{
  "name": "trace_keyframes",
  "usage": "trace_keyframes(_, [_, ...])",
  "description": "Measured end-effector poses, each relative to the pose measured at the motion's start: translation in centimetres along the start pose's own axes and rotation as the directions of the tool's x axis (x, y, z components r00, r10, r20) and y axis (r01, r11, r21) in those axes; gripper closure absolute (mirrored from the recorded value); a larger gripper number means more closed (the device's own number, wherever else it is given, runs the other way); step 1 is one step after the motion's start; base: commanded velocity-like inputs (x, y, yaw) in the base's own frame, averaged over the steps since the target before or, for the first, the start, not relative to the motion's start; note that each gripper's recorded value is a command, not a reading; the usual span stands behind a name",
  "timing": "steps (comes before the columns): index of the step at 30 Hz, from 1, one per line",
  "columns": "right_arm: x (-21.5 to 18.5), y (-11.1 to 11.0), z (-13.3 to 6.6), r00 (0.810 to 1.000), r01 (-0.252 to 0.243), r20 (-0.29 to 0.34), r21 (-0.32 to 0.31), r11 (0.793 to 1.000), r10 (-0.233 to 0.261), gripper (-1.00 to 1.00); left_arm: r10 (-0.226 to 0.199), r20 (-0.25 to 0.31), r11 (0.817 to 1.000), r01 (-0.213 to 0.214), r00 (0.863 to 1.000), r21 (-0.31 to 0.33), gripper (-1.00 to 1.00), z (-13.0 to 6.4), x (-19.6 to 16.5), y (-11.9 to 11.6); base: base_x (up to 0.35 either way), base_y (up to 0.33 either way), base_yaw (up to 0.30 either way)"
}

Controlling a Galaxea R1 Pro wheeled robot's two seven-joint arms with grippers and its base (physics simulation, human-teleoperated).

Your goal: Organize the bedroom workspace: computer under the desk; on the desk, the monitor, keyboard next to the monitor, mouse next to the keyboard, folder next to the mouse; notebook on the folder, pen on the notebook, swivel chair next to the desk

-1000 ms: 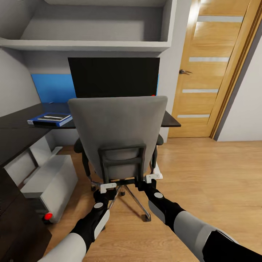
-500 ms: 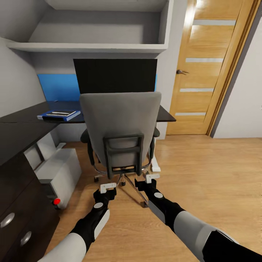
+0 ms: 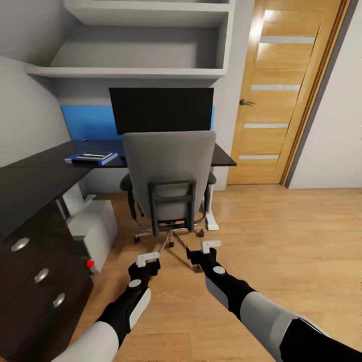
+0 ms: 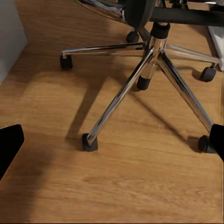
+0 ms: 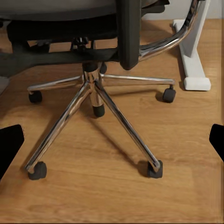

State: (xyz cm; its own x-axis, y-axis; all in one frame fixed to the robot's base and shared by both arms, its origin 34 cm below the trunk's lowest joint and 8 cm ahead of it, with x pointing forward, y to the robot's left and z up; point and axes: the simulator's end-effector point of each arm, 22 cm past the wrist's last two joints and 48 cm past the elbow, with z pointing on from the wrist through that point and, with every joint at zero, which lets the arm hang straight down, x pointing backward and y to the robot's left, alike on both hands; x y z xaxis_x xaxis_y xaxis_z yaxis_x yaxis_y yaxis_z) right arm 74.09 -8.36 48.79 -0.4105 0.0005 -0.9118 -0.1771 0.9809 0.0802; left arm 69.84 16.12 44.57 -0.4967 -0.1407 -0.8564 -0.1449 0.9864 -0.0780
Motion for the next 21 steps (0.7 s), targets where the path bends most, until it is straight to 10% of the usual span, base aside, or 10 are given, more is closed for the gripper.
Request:
trace_keyframes(7, [-1.4,-0.5,-0.3,1.0,-0.001,0.004,0.013,1.0,0.001,-1.0,-0.068,-0.019,0.997,0.068,0.997,-0.02,-1.0,-0.3,-1.2,1.0,-0.232,0.0,0.0])
trace_keyframes(21, [-3.3,-3.0,-1.6,0.999,-0.006,0.035,0.053,0.999,0.004,-1.0,-0.042,-0.101,0.997,0.035,0.994,-0.074,-1.0,-0.9,-0.1,4.1,-0.019,0.0,0.0])
